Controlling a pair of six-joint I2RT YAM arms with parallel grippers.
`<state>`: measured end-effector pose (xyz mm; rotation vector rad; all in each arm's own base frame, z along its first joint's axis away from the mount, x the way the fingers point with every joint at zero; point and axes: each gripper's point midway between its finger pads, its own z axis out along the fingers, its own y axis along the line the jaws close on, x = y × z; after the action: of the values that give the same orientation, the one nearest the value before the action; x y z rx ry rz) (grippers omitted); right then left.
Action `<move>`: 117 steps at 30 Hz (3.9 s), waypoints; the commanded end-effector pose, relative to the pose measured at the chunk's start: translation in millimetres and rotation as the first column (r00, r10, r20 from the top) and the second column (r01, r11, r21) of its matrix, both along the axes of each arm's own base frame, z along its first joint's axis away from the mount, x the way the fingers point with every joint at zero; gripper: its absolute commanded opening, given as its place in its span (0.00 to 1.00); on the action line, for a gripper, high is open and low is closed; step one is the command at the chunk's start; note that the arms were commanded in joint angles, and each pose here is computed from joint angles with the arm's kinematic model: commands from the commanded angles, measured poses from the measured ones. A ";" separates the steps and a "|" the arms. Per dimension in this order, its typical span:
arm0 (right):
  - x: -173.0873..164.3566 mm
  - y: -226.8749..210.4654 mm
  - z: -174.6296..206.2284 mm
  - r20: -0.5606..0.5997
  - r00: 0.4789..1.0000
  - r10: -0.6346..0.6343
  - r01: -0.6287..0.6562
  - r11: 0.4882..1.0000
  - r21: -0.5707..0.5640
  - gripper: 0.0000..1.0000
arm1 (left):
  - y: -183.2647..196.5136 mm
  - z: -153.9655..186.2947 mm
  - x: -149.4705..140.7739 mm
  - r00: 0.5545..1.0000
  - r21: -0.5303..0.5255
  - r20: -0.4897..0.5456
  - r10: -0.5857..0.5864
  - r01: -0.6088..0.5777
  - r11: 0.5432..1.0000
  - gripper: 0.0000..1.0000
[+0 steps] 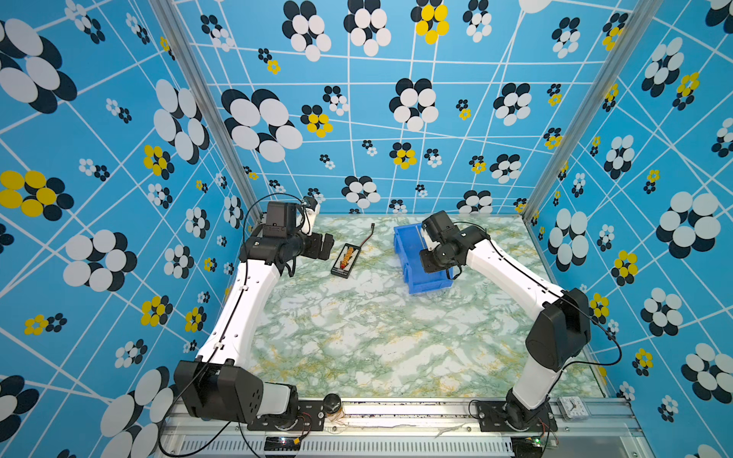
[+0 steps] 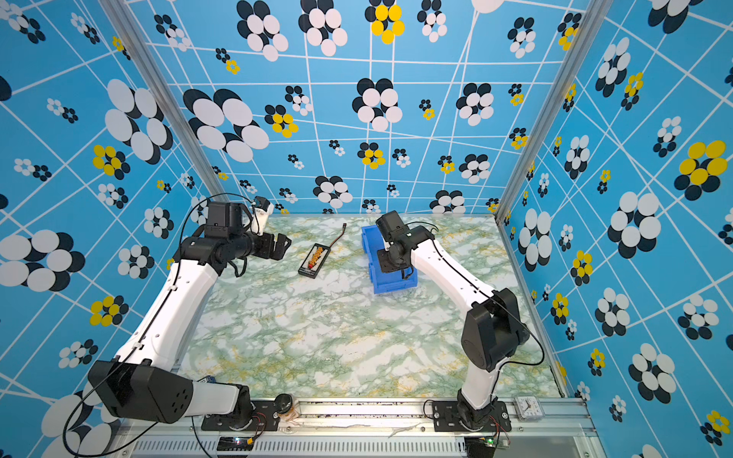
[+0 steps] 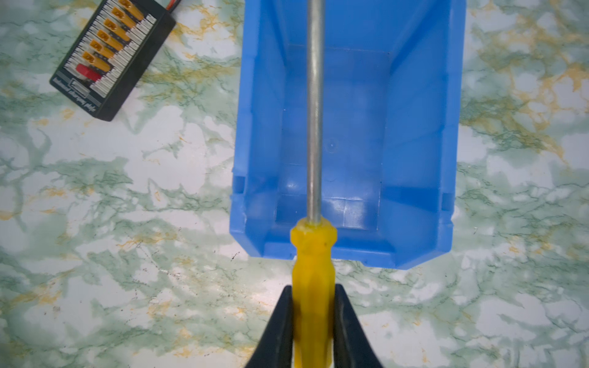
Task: Put the screwdriver in the bin
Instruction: Place the screwdriver into the bin, then reset both arms
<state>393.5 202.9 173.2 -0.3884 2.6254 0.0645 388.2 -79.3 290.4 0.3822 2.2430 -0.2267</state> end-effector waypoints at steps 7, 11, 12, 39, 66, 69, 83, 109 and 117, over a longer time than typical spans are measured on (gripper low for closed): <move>39.2 5.0 -25.3 -0.009 1.000 -0.008 0.008 1.000 -0.002 0.22 | -57.8 21.2 -47.6 0.953 -0.158 -0.013 -0.302 0.297 0.942 0.99; 48.2 7.0 -40.3 -0.029 1.000 -0.011 0.010 1.000 -0.011 0.22 | -69.6 21.3 -60.0 0.929 -0.195 -0.024 -0.369 0.357 0.913 0.99; 49.9 7.6 -43.2 -0.032 0.999 -0.010 0.010 1.000 -0.014 0.22 | -71.5 21.5 -61.8 0.925 -0.198 -0.025 -0.378 0.366 0.909 0.99; 59.7 19.5 -123.1 -0.177 0.984 -0.012 0.007 1.000 -0.026 0.23 | -72.8 4.3 -61.1 0.932 -0.167 -0.042 -0.359 0.348 0.923 0.99; 73.7 3.1 -38.1 0.018 1.000 -0.021 0.022 0.998 -0.064 0.39 | -67.3 4.1 -45.4 0.956 -0.125 -0.023 -0.291 0.286 0.950 0.99; 71.0 -2.6 -5.8 0.084 0.996 -0.025 0.030 0.998 -0.054 0.47 | -60.4 1.2 -37.1 0.969 -0.100 -0.024 -0.245 0.242 0.965 0.99; 20.6 -58.1 118.0 0.548 0.822 -0.152 0.074 0.984 0.160 0.99 | 27.7 -12.5 7.0 0.985 -0.196 -0.053 0.161 -0.169 0.966 0.99; -33.4 -260.3 -24.9 0.659 0.523 -0.540 0.590 0.788 0.178 0.99 | 108.3 -147.3 -5.3 0.883 -0.219 0.101 0.459 -0.431 0.876 0.99; -33.0 -259.7 -46.1 0.704 0.503 -0.502 0.565 0.807 0.173 0.99 | 90.1 -160.1 -4.7 0.881 -0.168 0.311 0.357 -0.319 0.933 0.99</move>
<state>352.6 -52.4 103.5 0.3447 1.9521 -0.3410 366.9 15.4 98.1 -0.1309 2.0976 -0.1241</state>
